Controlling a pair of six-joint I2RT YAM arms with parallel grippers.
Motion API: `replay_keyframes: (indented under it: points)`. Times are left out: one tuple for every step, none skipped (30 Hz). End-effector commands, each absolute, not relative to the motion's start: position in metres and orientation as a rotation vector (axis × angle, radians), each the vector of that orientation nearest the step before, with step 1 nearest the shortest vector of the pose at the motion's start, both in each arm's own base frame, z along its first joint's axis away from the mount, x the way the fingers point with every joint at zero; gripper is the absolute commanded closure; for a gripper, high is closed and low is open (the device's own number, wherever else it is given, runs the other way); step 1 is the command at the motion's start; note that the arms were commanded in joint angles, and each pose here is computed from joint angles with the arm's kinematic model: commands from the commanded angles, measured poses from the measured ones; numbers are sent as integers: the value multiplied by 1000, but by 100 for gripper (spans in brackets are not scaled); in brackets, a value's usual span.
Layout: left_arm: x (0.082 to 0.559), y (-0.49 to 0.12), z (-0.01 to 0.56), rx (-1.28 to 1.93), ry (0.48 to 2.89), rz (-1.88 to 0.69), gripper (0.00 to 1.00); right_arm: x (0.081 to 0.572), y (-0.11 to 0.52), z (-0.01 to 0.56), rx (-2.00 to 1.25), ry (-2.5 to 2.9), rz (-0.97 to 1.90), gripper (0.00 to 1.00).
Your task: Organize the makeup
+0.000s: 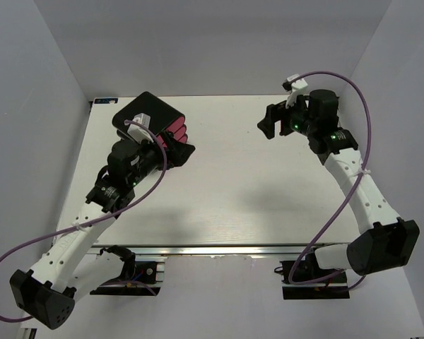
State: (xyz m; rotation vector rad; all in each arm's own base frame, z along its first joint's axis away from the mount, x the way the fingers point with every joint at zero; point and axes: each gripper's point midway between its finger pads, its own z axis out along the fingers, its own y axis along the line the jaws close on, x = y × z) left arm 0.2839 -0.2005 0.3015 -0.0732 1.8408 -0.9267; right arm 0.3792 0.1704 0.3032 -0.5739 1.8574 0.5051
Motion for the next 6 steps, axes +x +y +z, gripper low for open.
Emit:
replay_keyframes:
  points:
    - [280,-202,321,-37,1763,-967,2,375,159,328,-513,1807,462,11]
    - [279,-202,323,-36,1757,-969,2,375,158,330,-496,1808,459,11]
    - [279,-202,325,-32,1751,-973,2,374,158,330,-492,1809,462,10]
    - [278,-202,326,-33,1748,-975,2,372,158,331,-494,1815,470,11]
    - [279,-202,325,-33,1748,-975,2,373,157,332,-484,1817,475,11]
    - [278,-202,327,-31,1740,-979,2,372,156,333,-473,1817,482,10]
